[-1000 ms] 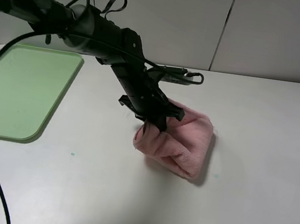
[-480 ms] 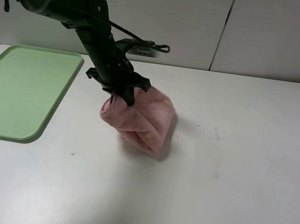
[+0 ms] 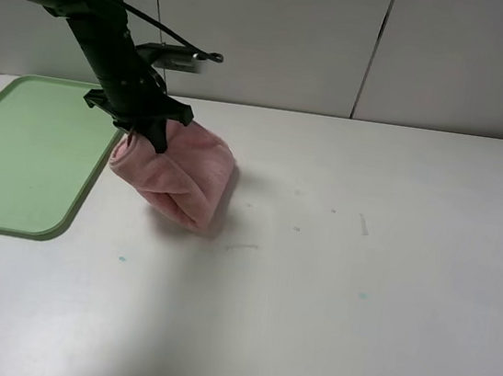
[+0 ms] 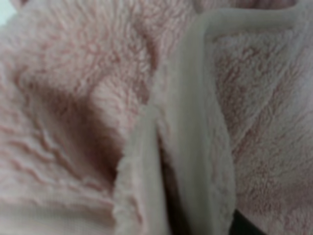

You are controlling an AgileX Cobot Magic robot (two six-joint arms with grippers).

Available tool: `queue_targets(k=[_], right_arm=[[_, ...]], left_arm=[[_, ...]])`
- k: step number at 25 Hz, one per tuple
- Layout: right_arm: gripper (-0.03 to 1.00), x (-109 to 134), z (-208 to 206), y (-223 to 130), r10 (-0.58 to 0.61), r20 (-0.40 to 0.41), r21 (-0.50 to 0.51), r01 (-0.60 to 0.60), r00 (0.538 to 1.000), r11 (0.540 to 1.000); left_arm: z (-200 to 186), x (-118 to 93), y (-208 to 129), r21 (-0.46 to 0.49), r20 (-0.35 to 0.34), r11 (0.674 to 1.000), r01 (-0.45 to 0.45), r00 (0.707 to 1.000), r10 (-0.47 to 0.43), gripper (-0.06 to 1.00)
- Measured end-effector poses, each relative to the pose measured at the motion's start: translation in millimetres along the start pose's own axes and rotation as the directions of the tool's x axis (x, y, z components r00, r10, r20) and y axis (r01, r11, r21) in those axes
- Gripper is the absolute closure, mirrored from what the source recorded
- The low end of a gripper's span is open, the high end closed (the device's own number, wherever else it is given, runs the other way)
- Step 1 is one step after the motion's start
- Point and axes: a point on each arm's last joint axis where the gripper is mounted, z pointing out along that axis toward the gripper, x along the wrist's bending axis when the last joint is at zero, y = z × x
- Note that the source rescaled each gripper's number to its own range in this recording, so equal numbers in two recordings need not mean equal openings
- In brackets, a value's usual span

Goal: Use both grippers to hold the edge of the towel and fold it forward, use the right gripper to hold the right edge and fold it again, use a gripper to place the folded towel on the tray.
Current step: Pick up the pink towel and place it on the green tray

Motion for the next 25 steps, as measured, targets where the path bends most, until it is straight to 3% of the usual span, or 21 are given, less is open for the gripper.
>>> queue_targets(k=[13,25], right_arm=[[-0.03,0.0,0.0,0.0,0.000,0.000,0.000,0.000,1.000,1.000],[-0.03,0.0,0.0,0.0,0.000,0.000,0.000,0.000,1.000,1.000]], left_arm=[[-12.8,95.0,-14.0,0.012,-0.165,0.983,0.185,0.970,-0.180,0.81],[-23.1,151.7,-31.0,-0.003,-0.250,0.965,0.263,0.934,-0.255,0.81]])
